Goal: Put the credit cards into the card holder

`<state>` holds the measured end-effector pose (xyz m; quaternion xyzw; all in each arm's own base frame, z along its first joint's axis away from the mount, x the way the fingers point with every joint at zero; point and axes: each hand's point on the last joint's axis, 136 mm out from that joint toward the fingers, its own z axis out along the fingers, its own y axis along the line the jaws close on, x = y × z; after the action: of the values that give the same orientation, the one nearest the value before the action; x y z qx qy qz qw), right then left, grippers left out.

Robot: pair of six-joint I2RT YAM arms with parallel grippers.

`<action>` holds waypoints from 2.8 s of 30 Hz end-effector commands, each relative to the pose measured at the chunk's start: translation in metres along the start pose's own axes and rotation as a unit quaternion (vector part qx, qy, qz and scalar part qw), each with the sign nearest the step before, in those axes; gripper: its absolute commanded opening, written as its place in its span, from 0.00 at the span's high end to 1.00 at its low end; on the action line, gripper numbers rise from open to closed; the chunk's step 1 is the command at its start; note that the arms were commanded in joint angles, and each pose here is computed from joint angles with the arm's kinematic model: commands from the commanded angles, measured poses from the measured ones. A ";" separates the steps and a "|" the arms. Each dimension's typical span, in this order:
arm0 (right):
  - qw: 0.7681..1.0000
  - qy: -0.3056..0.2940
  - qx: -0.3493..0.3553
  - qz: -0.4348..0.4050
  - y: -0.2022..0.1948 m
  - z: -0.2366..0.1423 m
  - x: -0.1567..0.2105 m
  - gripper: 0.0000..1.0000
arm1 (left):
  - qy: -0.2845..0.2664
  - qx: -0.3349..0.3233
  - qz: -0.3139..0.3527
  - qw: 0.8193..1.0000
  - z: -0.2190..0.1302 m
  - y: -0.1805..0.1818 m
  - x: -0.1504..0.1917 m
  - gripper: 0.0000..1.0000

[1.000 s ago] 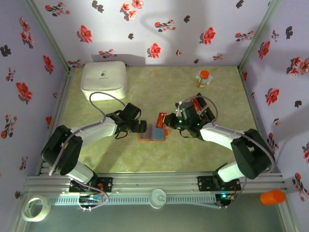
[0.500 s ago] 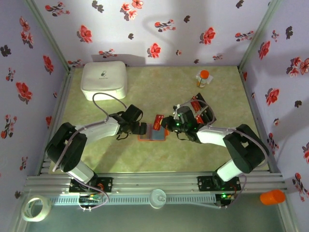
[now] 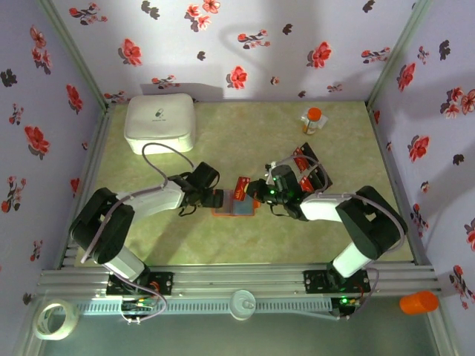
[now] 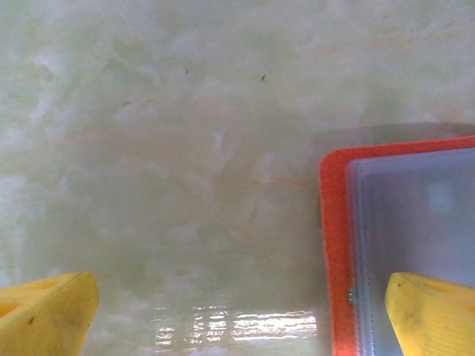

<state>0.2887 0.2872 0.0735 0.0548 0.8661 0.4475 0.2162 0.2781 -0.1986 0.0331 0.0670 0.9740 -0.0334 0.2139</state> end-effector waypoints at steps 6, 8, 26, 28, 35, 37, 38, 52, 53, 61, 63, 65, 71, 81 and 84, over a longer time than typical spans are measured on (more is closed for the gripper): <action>1.000 0.007 -0.014 0.001 0.001 0.005 0.007 1.00 | 0.022 -0.031 0.002 0.999 0.010 0.013 0.018 0.00; 1.000 0.007 -0.015 0.003 0.001 0.006 0.007 1.00 | 0.024 -0.032 0.002 0.999 0.010 0.013 0.020 0.00; 0.999 0.025 -0.017 0.009 -0.005 0.017 0.017 1.00 | 0.026 -0.036 0.001 0.999 0.011 0.015 0.023 0.00; 0.999 0.029 -0.018 0.011 -0.007 0.019 0.019 1.00 | 0.026 -0.036 0.000 0.999 0.011 0.015 0.023 0.00; 0.999 0.040 -0.020 0.013 -0.009 0.020 0.025 1.00 | 0.026 -0.035 0.000 0.999 0.011 0.015 0.023 0.00; 0.999 0.044 -0.022 0.014 -0.009 0.021 0.027 1.00 | 0.027 -0.035 0.001 0.999 0.011 0.014 0.024 0.00; 0.999 0.046 -0.023 0.014 -0.008 0.021 0.028 1.00 | 0.026 -0.036 0.000 0.999 0.011 0.015 0.023 0.00; 0.996 0.087 0.000 0.014 -0.025 0.018 0.049 1.00 | 0.025 -0.035 0.000 0.999 0.010 0.015 0.022 0.00; 0.996 0.091 0.002 0.013 -0.025 0.018 0.050 1.00 | 0.025 -0.035 0.000 0.999 0.010 0.015 0.022 0.00; 0.992 0.125 0.030 0.011 -0.035 0.018 0.061 1.00 | 0.024 -0.035 0.000 0.999 0.010 0.014 0.021 0.00; 0.990 0.133 0.035 0.010 -0.036 0.018 0.063 1.00 | 0.025 -0.035 0.000 0.999 0.010 0.014 0.022 0.00; 0.990 0.139 0.037 0.009 -0.037 0.019 0.064 1.00 | 0.024 -0.036 0.001 0.999 0.010 0.014 0.021 0.00; 0.987 0.153 0.045 0.009 -0.040 0.020 0.068 1.00 | 0.025 -0.036 0.001 0.999 0.010 0.014 0.022 0.00; 0.983 0.174 0.057 0.002 -0.040 0.022 0.070 1.00 | 0.024 -0.036 0.001 0.999 0.010 0.013 0.021 0.00; 0.981 0.183 0.062 0.004 -0.041 0.024 0.071 1.00 | 0.024 -0.036 0.001 0.999 0.011 0.013 0.022 0.00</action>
<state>0.2561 0.3086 0.0296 -0.0073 0.8972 0.4315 0.0936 0.2736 -0.1927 0.0241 0.0597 0.9759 -0.0210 0.2089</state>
